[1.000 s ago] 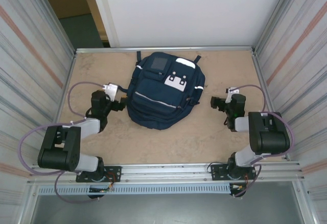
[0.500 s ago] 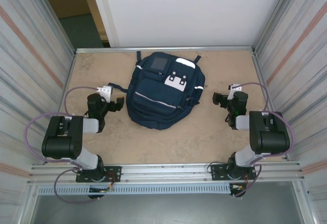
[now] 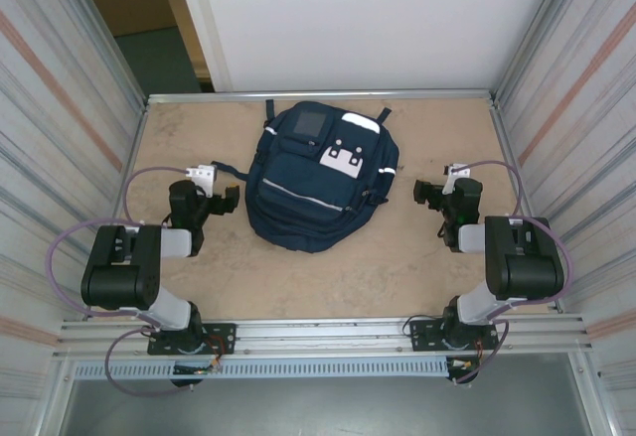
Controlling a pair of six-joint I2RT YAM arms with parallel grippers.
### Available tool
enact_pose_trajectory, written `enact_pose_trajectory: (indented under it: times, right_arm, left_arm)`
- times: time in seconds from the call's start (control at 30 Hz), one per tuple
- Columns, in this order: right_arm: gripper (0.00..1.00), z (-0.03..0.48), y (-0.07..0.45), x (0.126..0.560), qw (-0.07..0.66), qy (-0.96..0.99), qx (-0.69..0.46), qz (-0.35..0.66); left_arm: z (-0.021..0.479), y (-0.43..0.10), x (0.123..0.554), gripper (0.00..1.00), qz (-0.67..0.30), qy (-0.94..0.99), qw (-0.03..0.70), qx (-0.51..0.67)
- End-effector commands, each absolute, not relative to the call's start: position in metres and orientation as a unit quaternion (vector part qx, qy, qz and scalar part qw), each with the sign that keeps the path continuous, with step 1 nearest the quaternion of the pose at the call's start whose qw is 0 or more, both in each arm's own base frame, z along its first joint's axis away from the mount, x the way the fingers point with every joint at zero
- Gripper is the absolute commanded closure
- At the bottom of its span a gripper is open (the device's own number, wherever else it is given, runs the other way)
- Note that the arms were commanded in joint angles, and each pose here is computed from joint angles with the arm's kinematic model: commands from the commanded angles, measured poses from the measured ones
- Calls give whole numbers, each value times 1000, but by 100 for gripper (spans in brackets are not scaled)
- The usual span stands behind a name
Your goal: Pack the student bag
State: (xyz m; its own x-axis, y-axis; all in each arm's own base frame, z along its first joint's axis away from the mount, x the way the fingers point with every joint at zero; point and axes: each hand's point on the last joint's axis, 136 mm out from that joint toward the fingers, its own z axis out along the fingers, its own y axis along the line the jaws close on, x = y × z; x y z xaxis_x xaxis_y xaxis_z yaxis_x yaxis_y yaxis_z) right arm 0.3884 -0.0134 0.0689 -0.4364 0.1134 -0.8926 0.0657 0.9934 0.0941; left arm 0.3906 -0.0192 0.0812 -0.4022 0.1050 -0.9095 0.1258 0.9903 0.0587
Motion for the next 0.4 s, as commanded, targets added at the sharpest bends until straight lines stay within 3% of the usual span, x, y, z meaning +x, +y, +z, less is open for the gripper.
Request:
enact_pose_trajectory:
  times: [0.0,0.37]
  right_arm:
    - [1,80,-16,396,543,838,52,13]
    - [1,81,-16,395,544,837,53,14]
  left_arm:
    - [92,-18,396,1,-6,830,555,61]
    - [91,-18,396,1,-6,830,555,61]
